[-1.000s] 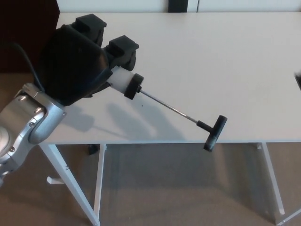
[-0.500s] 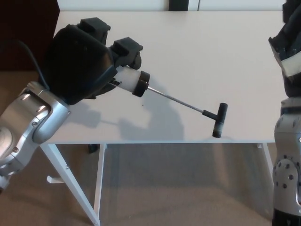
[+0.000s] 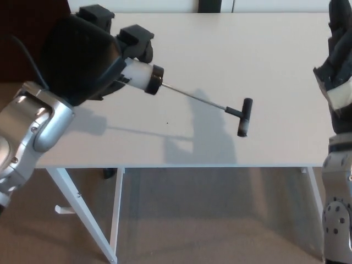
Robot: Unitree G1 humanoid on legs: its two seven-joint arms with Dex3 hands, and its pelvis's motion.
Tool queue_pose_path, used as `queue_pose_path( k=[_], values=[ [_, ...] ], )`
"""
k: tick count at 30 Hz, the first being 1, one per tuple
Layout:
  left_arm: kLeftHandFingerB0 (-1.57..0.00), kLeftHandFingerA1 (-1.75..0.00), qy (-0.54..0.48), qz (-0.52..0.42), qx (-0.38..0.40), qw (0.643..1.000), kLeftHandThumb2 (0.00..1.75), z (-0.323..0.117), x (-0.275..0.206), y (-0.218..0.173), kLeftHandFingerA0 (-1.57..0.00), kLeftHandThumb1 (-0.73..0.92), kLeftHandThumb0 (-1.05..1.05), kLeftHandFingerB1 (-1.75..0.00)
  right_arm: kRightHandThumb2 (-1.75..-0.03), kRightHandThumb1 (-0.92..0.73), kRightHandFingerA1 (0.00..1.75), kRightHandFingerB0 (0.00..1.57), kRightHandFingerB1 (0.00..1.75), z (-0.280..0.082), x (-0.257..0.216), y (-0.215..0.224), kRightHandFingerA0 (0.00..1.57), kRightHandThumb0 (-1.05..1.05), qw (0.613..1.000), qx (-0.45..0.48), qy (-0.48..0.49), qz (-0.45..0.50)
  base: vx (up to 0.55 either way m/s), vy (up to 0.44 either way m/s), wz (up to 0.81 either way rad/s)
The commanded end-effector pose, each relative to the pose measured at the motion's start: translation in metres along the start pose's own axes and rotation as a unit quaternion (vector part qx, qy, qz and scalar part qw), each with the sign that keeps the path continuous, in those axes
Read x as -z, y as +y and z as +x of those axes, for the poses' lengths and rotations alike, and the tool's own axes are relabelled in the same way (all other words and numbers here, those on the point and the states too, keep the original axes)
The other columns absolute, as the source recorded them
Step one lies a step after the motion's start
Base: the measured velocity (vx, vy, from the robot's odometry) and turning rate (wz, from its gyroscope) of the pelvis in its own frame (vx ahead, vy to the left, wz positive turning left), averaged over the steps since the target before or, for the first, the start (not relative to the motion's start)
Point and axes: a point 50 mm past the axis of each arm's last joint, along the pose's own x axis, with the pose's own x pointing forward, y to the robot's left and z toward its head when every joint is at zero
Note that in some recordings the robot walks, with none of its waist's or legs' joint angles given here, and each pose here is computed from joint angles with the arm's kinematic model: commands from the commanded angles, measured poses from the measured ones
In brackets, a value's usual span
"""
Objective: The robot walks towards a desk on which an air pump is kept in the middle. It lifts it up and holds it with its left hand and uses its right hand to compress it by pushing its handle inwards.
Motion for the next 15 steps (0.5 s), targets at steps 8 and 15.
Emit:
queue_pose_path(
  k=[8, 15],
  values=[
    [-0.53, -1.75, 0.056, -0.041, -0.046, 0.997, 0.55, 0.009, 0.028, 0.023, -0.71, 0.65, -0.02, -1.56, -1.09, -0.79, 0.25, 0.06, 0.22, -0.018, 0.013, -0.009, 0.07, -0.81, 0.999, -0.003, 0.029, 0.017, 0.00, 0.000, 0.00],
    [-0.64, -1.75, 0.076, -0.103, -0.037, 0.991, 0.51, 0.015, 0.029, 0.029, -0.73, 0.61, -0.03, -1.42, -1.09, -0.78, 0.26, 0.06, 0.21, -0.021, 0.020, -0.002, 0.07, -0.82, 0.998, -0.033, 0.051, 0.014, 0.00, 0.000, 0.00]
  ],
)
